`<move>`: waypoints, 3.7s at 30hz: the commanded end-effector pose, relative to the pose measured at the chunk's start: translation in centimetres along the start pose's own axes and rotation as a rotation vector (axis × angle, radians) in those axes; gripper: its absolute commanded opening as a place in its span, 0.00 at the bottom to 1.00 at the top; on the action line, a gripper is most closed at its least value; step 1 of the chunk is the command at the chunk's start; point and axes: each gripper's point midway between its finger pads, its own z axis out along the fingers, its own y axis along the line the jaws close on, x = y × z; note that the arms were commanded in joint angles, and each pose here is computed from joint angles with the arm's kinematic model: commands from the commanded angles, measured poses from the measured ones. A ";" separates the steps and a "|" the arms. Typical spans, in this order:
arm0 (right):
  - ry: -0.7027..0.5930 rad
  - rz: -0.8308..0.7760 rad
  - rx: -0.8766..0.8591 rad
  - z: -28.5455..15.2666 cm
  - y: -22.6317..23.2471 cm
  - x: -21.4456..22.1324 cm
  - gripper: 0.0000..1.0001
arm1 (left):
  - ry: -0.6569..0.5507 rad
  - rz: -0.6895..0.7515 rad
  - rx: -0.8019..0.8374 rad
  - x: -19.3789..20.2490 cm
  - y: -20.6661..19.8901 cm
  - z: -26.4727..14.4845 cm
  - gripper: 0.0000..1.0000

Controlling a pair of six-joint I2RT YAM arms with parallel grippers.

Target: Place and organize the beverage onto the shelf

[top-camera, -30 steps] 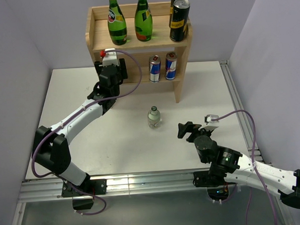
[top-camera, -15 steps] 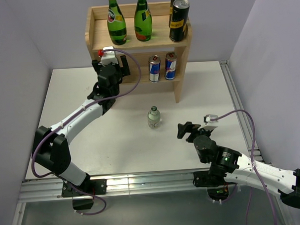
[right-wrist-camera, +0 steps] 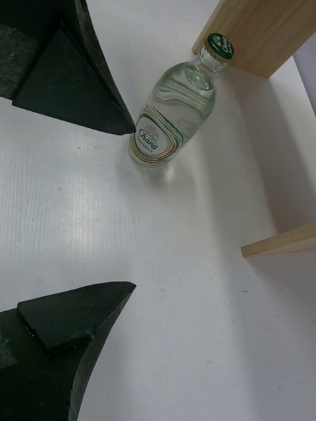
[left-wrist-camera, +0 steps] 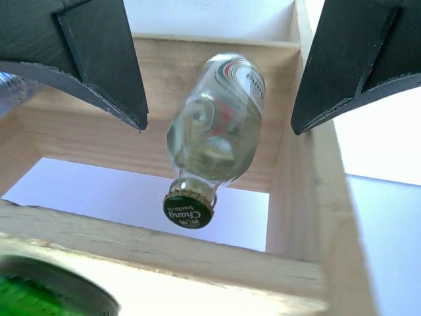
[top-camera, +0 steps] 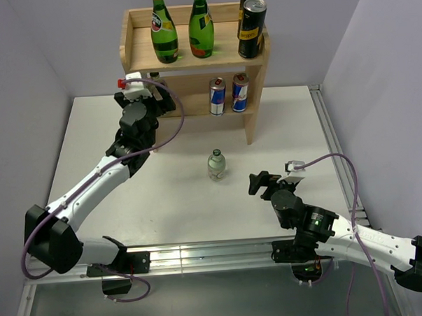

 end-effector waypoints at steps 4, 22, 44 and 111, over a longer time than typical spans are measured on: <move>-0.028 0.036 0.005 0.2 0.2 -0.4 0.99 | -0.012 -0.050 -0.063 0.1 2.2 -3.7 0.99; -0.023 0.026 0.011 0.3 0.2 -0.2 0.99 | 0.233 -0.144 0.353 17.2 -6.1 -17.9 0.98; -0.023 0.023 0.011 0.4 0.3 -0.2 0.99 | 0.325 -0.130 0.572 24.3 -14.5 -18.9 0.97; -0.020 0.016 0.004 0.4 0.4 0.0 0.99 | 0.049 0.051 0.123 7.0 -10.4 -5.0 0.00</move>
